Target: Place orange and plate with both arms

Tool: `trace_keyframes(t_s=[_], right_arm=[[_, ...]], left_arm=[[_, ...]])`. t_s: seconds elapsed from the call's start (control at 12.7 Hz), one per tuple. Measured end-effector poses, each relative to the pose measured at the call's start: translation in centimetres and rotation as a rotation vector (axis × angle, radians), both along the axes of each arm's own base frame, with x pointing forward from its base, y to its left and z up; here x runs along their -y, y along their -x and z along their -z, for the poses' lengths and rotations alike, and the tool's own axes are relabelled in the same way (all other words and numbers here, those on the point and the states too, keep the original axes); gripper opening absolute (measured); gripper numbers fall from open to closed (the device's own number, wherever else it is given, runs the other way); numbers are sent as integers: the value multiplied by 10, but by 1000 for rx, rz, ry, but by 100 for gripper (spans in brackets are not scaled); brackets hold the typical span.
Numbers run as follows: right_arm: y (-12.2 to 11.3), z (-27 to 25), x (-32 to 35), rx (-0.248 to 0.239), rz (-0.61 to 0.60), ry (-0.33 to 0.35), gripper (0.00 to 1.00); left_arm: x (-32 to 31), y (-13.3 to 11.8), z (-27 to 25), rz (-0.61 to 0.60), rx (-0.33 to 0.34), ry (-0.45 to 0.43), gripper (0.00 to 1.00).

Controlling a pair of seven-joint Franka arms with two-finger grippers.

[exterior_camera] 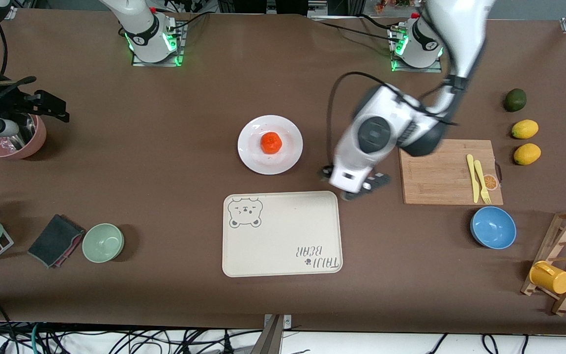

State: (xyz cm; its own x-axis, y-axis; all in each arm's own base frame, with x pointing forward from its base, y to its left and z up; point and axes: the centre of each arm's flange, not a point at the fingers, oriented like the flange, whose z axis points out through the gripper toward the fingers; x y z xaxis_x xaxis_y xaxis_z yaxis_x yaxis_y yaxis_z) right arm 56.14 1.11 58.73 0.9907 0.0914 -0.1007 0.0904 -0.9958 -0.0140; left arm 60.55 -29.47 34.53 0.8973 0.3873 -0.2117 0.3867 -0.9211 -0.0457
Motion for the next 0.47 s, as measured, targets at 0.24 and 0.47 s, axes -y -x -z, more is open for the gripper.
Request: trace_keyframes(t_s=[0.24,0.47], right_arm=[[0,0,0,0,0,0,100],[0,0,0,0,0,0,100]], left_arm=[[-130,-29,-34,63,-54,34,100],[-230,-36,-59,144,-60,83,100]])
